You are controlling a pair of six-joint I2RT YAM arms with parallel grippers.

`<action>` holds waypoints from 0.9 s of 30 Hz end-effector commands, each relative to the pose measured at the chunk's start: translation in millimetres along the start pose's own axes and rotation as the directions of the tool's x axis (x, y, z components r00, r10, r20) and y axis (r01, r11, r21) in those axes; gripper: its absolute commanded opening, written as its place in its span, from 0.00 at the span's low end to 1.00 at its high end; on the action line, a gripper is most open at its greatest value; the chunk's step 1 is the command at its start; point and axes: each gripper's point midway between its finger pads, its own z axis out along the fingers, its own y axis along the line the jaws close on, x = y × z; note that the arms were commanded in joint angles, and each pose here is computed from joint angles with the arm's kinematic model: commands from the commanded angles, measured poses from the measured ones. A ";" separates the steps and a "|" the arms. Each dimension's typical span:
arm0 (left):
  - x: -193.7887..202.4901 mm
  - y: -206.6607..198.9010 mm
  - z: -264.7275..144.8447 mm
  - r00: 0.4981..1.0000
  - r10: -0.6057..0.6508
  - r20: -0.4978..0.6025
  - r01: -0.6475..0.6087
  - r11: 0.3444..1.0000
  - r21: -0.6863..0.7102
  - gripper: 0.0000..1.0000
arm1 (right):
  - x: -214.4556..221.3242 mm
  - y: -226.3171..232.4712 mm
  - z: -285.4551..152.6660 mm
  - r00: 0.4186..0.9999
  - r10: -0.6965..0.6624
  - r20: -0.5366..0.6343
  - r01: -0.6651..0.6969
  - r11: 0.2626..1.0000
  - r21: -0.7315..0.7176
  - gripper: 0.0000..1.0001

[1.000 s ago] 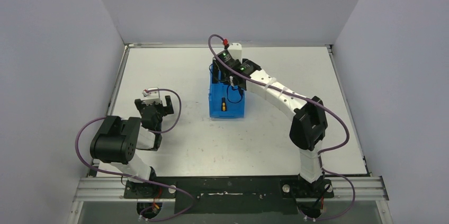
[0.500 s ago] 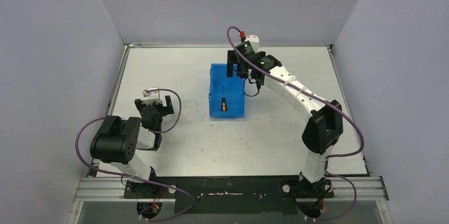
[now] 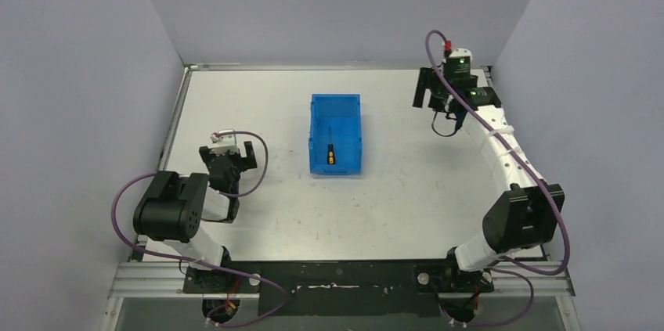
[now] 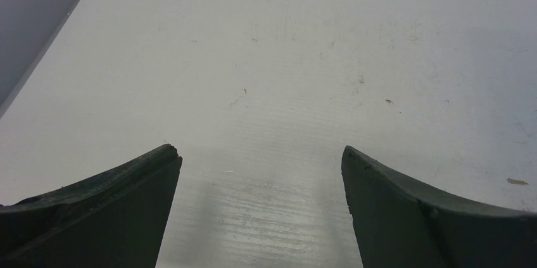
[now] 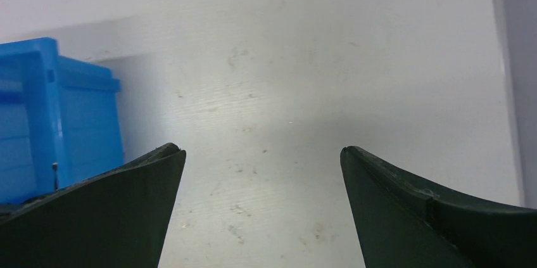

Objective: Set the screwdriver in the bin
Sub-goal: Reset both arms

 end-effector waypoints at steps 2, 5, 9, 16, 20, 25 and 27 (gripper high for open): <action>-15.5 -1.2 3.2 0.999 -0.010 0.050 0.009 1.000 0.004 0.97 | -16.7 -45.4 -17.3 0.997 -0.029 0.065 0.029 1.000 0.006 1.00; -15.6 -1.5 3.1 0.999 -0.009 0.050 0.009 1.000 0.005 0.97 | -11.1 -48.8 -18.9 0.997 -0.034 0.066 0.034 0.999 -0.001 1.00; -15.2 -1.4 3.1 0.999 -0.009 0.049 0.009 1.000 0.004 0.97 | -5.1 -57.5 -17.5 0.998 -0.019 0.059 0.019 1.000 -0.006 1.00; -15.7 -1.4 3.1 0.999 -0.009 0.050 0.009 1.000 0.004 0.97 | -8.2 -57.3 -20.1 0.997 -0.040 0.073 0.041 0.999 -0.017 1.00; -15.4 -1.4 3.1 0.999 -0.010 0.049 0.010 1.000 0.004 0.97 | -10.4 -57.2 -20.8 0.996 -0.047 0.078 0.048 0.999 -0.017 1.00; -15.3 -1.6 3.1 0.999 -0.009 0.049 0.009 1.000 0.005 0.97 | -11.5 -58.6 -21.5 0.996 -0.047 0.082 0.048 0.999 -0.009 1.00; -15.6 -1.4 3.1 0.999 -0.009 0.050 0.009 1.000 0.004 0.97 | -11.1 -58.8 -21.2 0.996 -0.048 0.079 0.048 0.999 -0.006 1.00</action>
